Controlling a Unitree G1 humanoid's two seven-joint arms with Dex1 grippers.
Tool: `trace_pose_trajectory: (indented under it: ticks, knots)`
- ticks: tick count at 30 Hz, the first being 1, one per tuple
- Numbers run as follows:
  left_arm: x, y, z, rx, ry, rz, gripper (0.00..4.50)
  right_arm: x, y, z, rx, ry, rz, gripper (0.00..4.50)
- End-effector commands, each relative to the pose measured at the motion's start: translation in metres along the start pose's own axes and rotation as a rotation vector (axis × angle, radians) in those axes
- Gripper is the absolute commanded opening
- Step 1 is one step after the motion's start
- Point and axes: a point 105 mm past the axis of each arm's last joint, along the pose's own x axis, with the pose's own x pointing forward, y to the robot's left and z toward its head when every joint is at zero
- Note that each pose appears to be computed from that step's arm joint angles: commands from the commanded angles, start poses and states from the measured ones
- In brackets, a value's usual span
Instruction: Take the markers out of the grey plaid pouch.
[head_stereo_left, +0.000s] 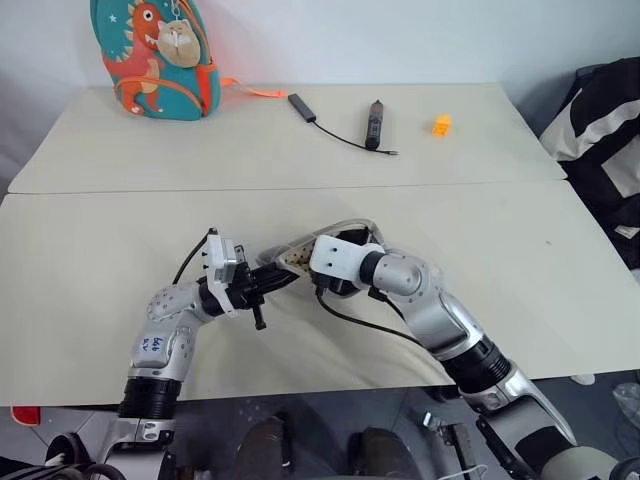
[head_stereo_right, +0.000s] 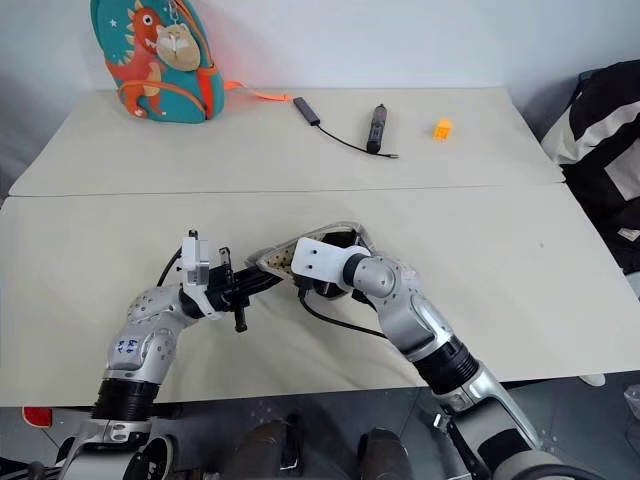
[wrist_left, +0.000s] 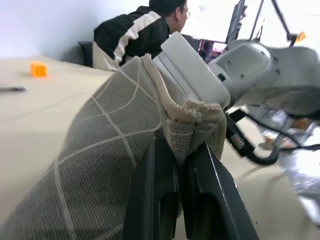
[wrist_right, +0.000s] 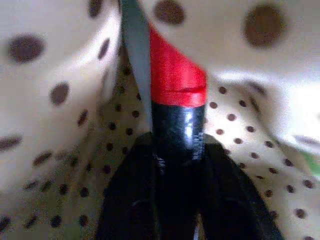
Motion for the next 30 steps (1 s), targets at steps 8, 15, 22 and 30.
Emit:
trace_pose_trajectory:
  ticks: [8,15,22,30]
  knots:
    - [-0.010,0.021,0.000,0.089,0.015,0.107,0.00,-0.036,-0.022,0.022,0.020,-0.092,0.031,0.70]
    - [-0.008,0.023,-0.006,0.119,0.030,0.129,0.00,-0.044,-0.011,0.030,0.033,-0.138,0.107,0.70]
    - [-0.005,0.017,-0.009,0.147,0.037,0.112,0.00,-0.049,-0.025,0.024,0.082,-0.131,0.051,0.70]
    - [-0.008,0.022,-0.009,0.162,0.050,0.138,0.00,-0.079,-0.043,0.063,0.329,-0.393,0.090,0.70]
